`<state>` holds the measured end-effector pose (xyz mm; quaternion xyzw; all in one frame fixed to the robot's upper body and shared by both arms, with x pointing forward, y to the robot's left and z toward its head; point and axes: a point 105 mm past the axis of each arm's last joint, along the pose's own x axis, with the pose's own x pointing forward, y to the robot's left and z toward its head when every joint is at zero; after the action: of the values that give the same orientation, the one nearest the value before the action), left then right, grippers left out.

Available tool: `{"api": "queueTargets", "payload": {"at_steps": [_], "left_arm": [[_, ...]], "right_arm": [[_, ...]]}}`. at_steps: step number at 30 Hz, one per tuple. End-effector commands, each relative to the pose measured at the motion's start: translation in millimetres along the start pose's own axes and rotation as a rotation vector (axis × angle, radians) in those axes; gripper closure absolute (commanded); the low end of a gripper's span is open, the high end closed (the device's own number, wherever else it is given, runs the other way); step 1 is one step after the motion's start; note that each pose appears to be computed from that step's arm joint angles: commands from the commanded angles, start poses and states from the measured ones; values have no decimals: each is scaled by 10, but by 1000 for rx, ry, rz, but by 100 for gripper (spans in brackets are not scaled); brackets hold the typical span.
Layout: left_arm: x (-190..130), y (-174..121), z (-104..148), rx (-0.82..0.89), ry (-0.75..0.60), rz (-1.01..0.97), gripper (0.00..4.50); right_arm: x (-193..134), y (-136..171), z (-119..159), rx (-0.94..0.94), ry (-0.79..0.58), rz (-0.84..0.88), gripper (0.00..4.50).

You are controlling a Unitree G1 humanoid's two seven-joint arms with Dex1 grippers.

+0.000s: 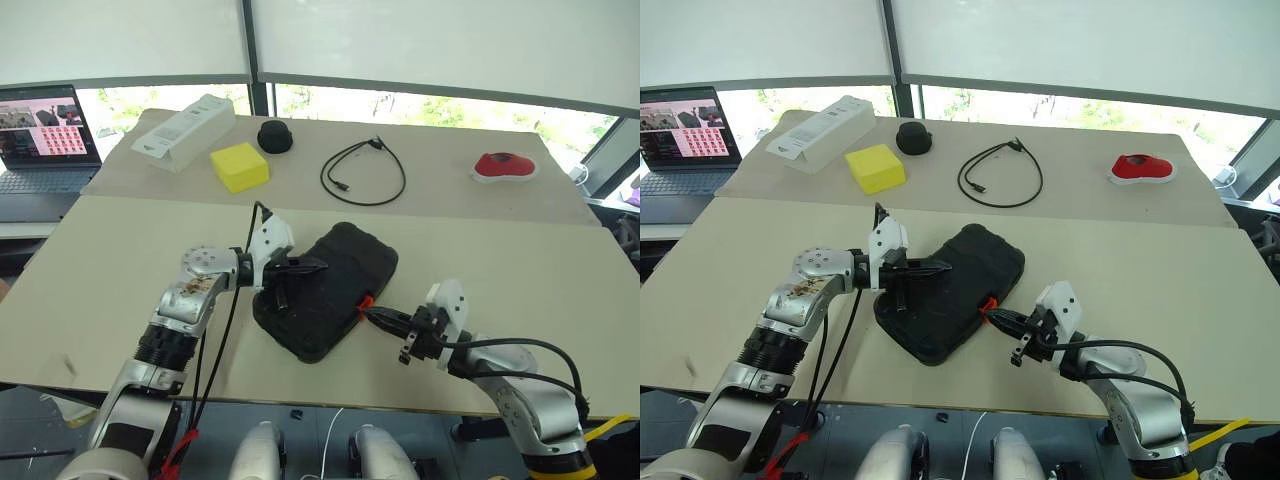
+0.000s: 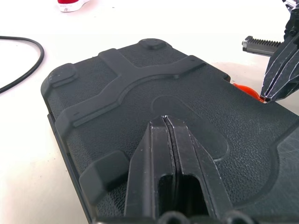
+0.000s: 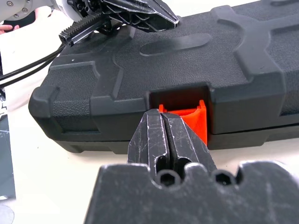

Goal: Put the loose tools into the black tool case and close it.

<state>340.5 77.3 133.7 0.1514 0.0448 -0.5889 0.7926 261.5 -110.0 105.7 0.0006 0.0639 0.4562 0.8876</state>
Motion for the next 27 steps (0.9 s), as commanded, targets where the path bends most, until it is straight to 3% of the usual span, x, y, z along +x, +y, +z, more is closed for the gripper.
{"api": "queueTargets", "payload": {"at_steps": [1, 12, 27], "left_arm": [[90, -170, -265, -62, 71, -66, 446], [89, -194, -283, -66, 78, -75, 446], [89, -196, -347, -88, 120, -83, 446]], "right_arm": [[4, -11, 122, -60, -27, -6, 450], [-99, -59, -90, -25, 114, -12, 450], [163, -88, 8, -52, 42, 20, 450]]}}
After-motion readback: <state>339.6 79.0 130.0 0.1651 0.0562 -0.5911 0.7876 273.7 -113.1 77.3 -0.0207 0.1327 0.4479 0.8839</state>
